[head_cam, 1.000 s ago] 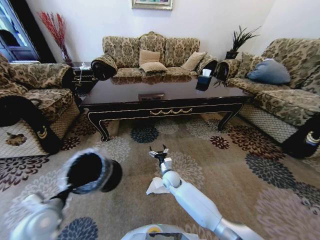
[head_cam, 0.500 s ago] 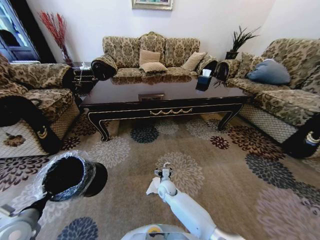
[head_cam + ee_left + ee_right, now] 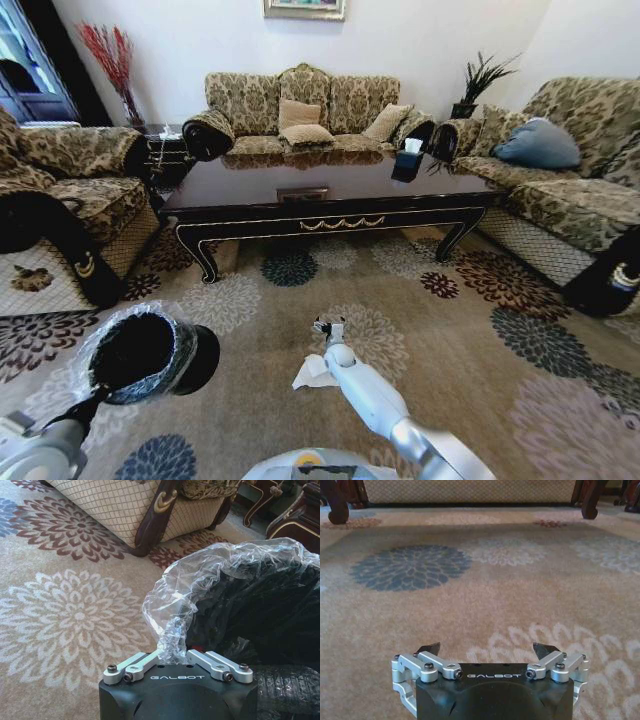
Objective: Move to the front of the table and pick up the trash from the floor, then place it into the trash bin.
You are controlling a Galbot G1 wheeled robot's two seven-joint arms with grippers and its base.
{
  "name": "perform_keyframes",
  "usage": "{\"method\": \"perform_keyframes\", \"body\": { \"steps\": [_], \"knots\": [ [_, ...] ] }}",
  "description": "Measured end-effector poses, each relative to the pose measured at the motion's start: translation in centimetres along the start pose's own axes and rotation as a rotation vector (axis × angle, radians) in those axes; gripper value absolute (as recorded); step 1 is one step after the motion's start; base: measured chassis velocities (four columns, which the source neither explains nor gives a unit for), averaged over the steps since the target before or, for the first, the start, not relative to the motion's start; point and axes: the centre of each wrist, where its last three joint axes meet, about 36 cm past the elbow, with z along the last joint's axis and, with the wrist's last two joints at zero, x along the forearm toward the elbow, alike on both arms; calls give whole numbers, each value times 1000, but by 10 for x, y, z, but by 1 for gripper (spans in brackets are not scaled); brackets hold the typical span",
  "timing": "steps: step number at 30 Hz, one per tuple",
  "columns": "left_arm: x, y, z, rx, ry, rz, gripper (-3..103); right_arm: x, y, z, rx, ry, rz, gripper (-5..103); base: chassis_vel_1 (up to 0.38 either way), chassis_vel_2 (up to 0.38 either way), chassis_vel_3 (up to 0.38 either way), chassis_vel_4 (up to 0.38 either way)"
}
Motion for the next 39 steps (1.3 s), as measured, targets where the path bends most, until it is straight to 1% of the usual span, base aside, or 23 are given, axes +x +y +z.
{"method": "perform_keyframes", "body": {
  "steps": [3,7,9,13,19,20,21,22,23,25,26,28,29,30,31,35,37,39],
  "knots": [
    [0,-1,0,-6,-2,-3,2,-7,-6,6,-2,21,-2,100,0,0,0,0],
    [-1,-4,1,-14,-3,-3,2,-10,-8,13,-3,31,-15,100,0,0,0,0],
    [0,-7,2,-17,-3,4,2,-14,-9,21,14,26,-23,100,0,0,0,0],
    [1,-9,4,-20,-1,7,2,-18,-8,30,39,31,-23,100,0,0,0,0],
    [0,-8,6,-17,5,3,2,-19,-5,35,42,51,-23,100,0,0,0,0],
    [0,-8,7,-18,8,2,2,-19,-6,36,44,52,-22,102,0,0,0,0],
    [0,-8,7,-18,8,2,2,-19,-6,36,44,52,-22,102,0,0,0,0],
    [0,-8,8,-19,12,1,2,-19,-7,37,46,55,-19,99,0,0,0,0],
    [1,-9,9,-19,14,1,2,-20,-9,37,45,56,-17,99,0,0,0,0],
    [2,-10,10,-19,14,5,2,-19,-13,38,47,58,-15,90,0,0,0,0],
    [2,-10,10,-19,14,5,2,-19,-13,38,47,58,-15,90,0,0,0,0],
    [3,-12,10,-19,12,9,2,-19,-18,42,57,60,-15,79,0,0,0,0],
    [4,-13,10,-20,11,10,2,-18,-20,43,65,60,-16,79,0,0,0,0],
    [4,-14,10,-21,10,12,2,-18,-22,44,72,60,-17,73,0,0,0,0],
    [4,-14,10,-21,10,12,2,-18,-22,44,72,60,-17,73,0,0,0,0],
    [6,-16,10,-23,7,15,2,-17,-29,49,90,60,-17,51,0,0,0,0],
    [7,-16,10,-24,6,16,2,-17,-29,49,90,59,-17,51,0,0,0,0],
    [7,-16,11,-25,7,13,2,-16,-30,49,95,58,-17,41,0,0,0,0]
  ]
}}
